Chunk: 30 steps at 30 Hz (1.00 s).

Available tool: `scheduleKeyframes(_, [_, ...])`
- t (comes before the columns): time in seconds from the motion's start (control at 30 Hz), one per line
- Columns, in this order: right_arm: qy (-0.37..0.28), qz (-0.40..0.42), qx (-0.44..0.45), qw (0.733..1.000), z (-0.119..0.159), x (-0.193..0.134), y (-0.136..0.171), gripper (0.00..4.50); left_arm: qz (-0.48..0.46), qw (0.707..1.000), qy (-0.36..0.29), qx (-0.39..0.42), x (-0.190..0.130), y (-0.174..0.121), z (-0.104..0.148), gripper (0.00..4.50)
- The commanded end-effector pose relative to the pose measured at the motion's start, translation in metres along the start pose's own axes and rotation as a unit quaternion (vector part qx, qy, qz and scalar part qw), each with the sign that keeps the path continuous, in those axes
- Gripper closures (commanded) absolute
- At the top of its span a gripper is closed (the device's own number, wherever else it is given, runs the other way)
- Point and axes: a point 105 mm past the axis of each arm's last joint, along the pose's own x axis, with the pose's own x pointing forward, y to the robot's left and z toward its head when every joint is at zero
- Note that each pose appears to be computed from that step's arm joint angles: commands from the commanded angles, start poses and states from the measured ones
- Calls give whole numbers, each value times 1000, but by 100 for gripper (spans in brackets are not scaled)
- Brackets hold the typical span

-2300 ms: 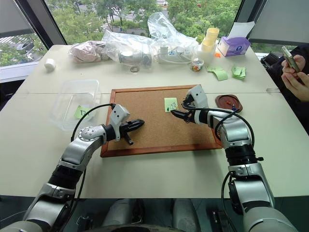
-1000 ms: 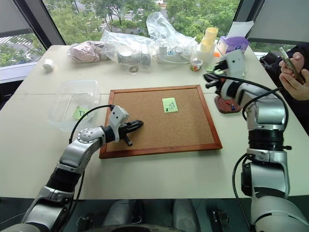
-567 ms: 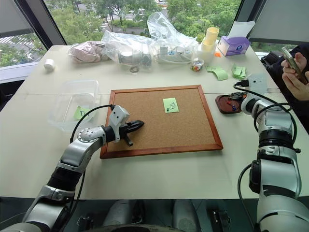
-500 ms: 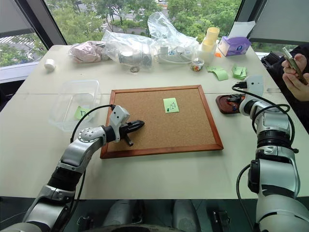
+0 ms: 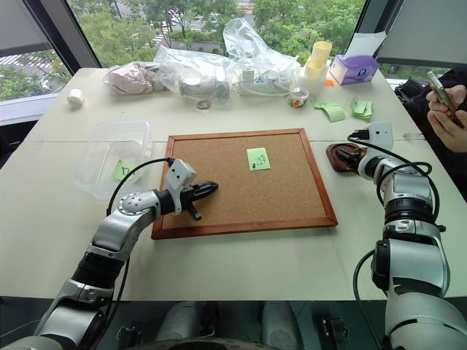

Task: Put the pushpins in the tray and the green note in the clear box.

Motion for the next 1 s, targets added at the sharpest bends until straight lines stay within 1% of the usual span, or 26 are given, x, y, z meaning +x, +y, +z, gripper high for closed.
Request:
scheduleKeyframes(0.03, [-38, 1, -9, 999, 26, -4, 0, 164, -6, 997, 64, -31, 0, -8, -38, 450])
scheduleKeyframes(0.27, [-57, -3, -9, 998, 39, -8, -1, 164, -7, 998, 63, -30, 0, -8, -37, 450])
scheduleKeyframes(0.4, [-80, -8, 4, 997, 54, -11, -3, 164, -9, 998, 62, -31, 1, -9, -37, 450])
scheduleKeyframes(0.63, [-90, -8, 4, 996, 60, -11, -1, 164, -8, 998, 60, -31, 1, -9, -36, 450])
scheduleKeyframes(0.7, [-87, 7, 0, 996, 61, -10, 5, 164, -8, 998, 60, -31, 1, -9, -36, 450])
scheduleKeyframes(0.77, [-84, 50, -10, 995, 62, -10, 21, 164, -8, 998, 60, -31, 1, -9, -36, 450])
scheduleKeyframes(0.83, [-84, 122, -24, 989, 64, -14, 52, 164, -8, 998, 60, -31, 1, -9, -36, 450])
scheduleKeyframes(0.87, [-83, 162, -36, 983, 62, -17, 72, 164, -8, 998, 59, -31, 1, -9, -36, 450])
scheduleKeyframes(0.97, [-81, 248, -79, 962, 54, -30, 120, 164, -8, 998, 59, -31, 1, -9, -35, 450])
scheduleKeyframes(1.0, [-81, 263, -88, 957, 51, -33, 129, 164, -8, 998, 59, -30, 1, -8, -35, 450])
